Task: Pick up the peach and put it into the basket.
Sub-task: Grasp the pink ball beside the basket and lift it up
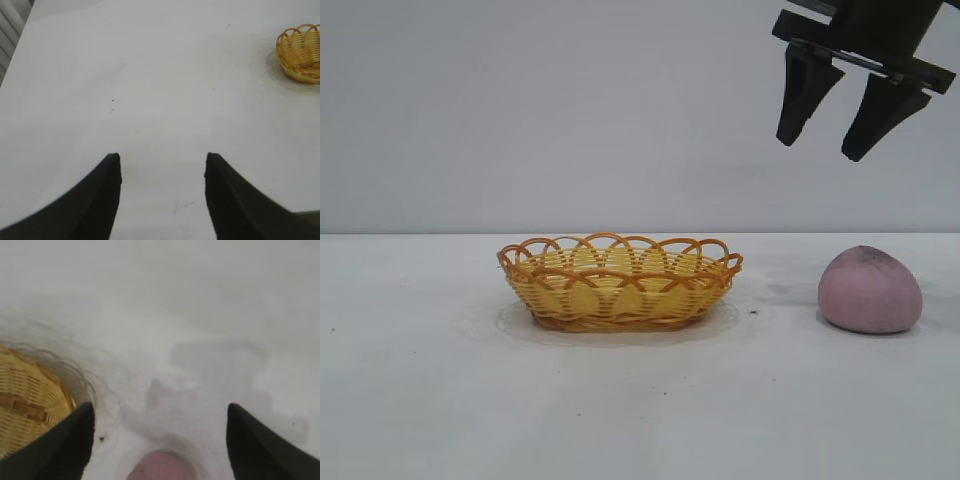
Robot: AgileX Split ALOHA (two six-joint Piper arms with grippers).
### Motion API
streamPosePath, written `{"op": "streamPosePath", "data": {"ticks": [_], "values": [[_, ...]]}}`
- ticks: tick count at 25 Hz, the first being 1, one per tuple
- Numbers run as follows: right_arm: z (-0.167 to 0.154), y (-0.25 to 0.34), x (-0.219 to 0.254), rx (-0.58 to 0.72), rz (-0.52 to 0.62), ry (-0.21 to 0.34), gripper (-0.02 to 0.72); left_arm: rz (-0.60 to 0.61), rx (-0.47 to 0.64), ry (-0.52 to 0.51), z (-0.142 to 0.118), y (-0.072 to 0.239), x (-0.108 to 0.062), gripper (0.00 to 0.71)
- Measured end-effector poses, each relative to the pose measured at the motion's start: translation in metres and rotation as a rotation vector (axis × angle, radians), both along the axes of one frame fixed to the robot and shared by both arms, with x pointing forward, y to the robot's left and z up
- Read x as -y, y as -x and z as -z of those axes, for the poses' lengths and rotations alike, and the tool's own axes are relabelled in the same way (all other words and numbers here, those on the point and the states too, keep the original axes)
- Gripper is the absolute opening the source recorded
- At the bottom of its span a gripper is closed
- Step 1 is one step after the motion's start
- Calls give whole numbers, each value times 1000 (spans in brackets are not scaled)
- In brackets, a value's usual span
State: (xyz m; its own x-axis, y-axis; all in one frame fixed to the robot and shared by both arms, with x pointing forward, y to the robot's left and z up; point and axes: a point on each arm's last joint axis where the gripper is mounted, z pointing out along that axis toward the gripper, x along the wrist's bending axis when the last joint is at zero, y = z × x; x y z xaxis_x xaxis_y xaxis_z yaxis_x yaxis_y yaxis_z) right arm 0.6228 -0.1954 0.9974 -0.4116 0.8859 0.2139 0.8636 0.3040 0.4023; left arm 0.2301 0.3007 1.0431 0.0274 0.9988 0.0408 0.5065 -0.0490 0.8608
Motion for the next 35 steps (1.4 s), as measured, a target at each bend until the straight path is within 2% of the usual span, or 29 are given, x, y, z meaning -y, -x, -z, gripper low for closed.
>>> {"op": "streamPosePath", "data": {"ticks": [5,9,13,14,15,20,25,26,28,30,31,32,35], "values": [[3,13,5,-140,-2,54,465,0,0,0,0,0,0,329],[3,23,6,-267,58,57,465,0,0,0,0,0,0,329],[2,27,7,-324,86,62,465,0,0,0,0,0,0,329],[4,28,7,-340,89,64,422,0,0,0,0,0,0,329],[6,28,7,-358,89,67,415,0,0,0,0,0,0,329],[32,28,-5,-433,58,135,418,0,1,0,0,0,0,329],[57,25,-17,-467,42,169,418,0,1,0,0,0,0,329],[61,24,-16,-468,49,177,372,0,1,0,0,0,0,329],[70,22,-14,-473,55,204,370,0,1,0,0,0,0,329],[74,22,-13,-478,56,218,307,0,1,0,0,0,0,329],[75,22,-13,-479,55,220,312,0,1,0,0,0,0,329],[76,21,-13,-481,55,221,238,0,1,0,0,0,0,329],[73,20,-14,-476,43,222,77,0,1,0,0,0,0,329]]}}
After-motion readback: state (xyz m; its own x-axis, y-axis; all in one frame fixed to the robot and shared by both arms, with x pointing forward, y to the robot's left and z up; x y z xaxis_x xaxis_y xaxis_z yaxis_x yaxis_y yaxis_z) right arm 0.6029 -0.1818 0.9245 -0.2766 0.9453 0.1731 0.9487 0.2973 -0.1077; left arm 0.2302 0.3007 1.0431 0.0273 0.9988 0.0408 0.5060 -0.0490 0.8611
